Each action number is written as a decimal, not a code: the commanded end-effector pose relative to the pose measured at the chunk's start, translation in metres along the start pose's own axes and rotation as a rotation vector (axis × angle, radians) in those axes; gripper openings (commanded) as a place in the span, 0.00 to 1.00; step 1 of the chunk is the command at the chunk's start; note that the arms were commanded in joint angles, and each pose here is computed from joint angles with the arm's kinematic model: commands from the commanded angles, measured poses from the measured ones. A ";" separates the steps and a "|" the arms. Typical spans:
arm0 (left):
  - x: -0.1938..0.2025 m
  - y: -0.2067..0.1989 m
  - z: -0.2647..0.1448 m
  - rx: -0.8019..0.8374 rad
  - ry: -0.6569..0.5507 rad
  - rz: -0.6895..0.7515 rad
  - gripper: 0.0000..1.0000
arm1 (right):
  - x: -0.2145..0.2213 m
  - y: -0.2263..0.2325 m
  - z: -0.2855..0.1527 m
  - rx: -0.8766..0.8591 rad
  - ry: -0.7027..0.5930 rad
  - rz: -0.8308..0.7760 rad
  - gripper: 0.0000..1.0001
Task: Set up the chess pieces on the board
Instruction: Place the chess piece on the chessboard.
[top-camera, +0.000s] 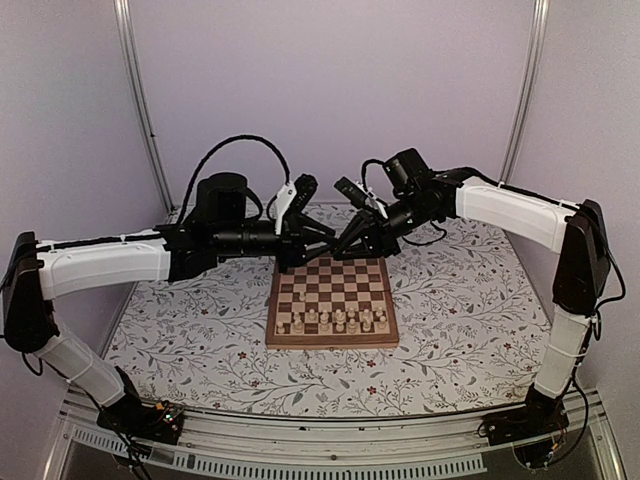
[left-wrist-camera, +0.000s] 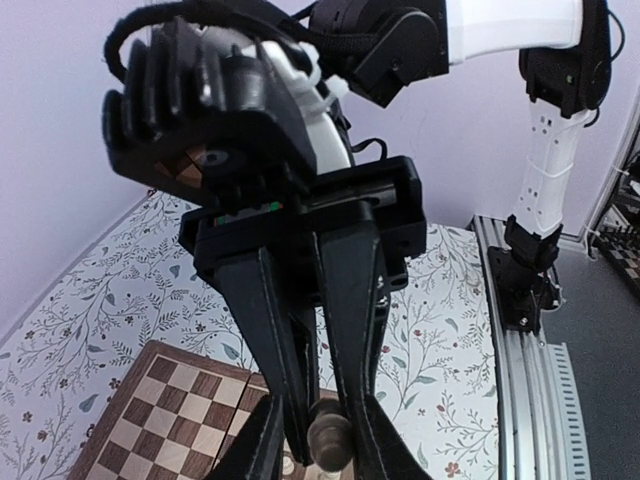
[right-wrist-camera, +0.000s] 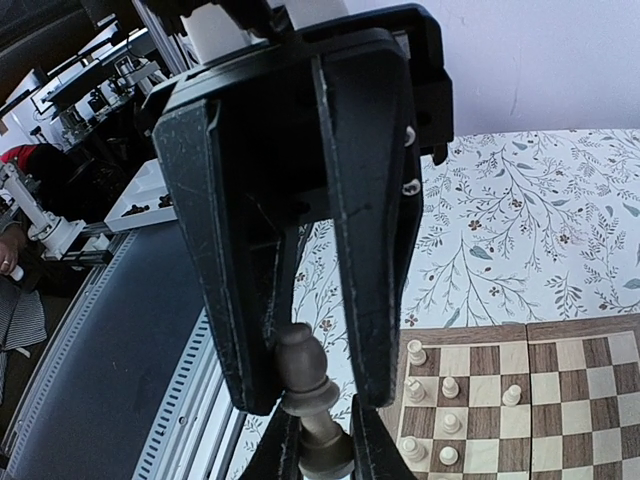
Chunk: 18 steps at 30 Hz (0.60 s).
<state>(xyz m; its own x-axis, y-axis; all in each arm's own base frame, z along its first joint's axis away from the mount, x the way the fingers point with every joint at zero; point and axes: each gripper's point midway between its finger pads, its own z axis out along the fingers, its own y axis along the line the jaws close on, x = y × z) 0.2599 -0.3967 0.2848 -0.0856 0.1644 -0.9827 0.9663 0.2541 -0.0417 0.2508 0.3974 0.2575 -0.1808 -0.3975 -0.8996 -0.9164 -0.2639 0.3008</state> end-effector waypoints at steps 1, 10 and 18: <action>-0.001 -0.006 0.007 0.032 0.023 -0.007 0.25 | -0.004 0.003 0.000 -0.011 -0.005 -0.003 0.12; 0.003 -0.001 0.007 0.013 0.055 -0.015 0.33 | -0.004 0.002 0.000 -0.008 -0.003 -0.006 0.12; 0.006 0.002 0.007 0.000 0.078 -0.018 0.22 | -0.002 0.000 0.001 -0.008 -0.001 0.000 0.12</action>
<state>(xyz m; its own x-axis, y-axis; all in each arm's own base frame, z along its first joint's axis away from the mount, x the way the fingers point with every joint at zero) 0.2605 -0.3991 0.2771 -0.1221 0.2152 -0.9689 0.9665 0.2478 -0.0668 0.2521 0.3971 0.2560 -0.1816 -0.4033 -0.8969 -0.9190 -0.2550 0.3007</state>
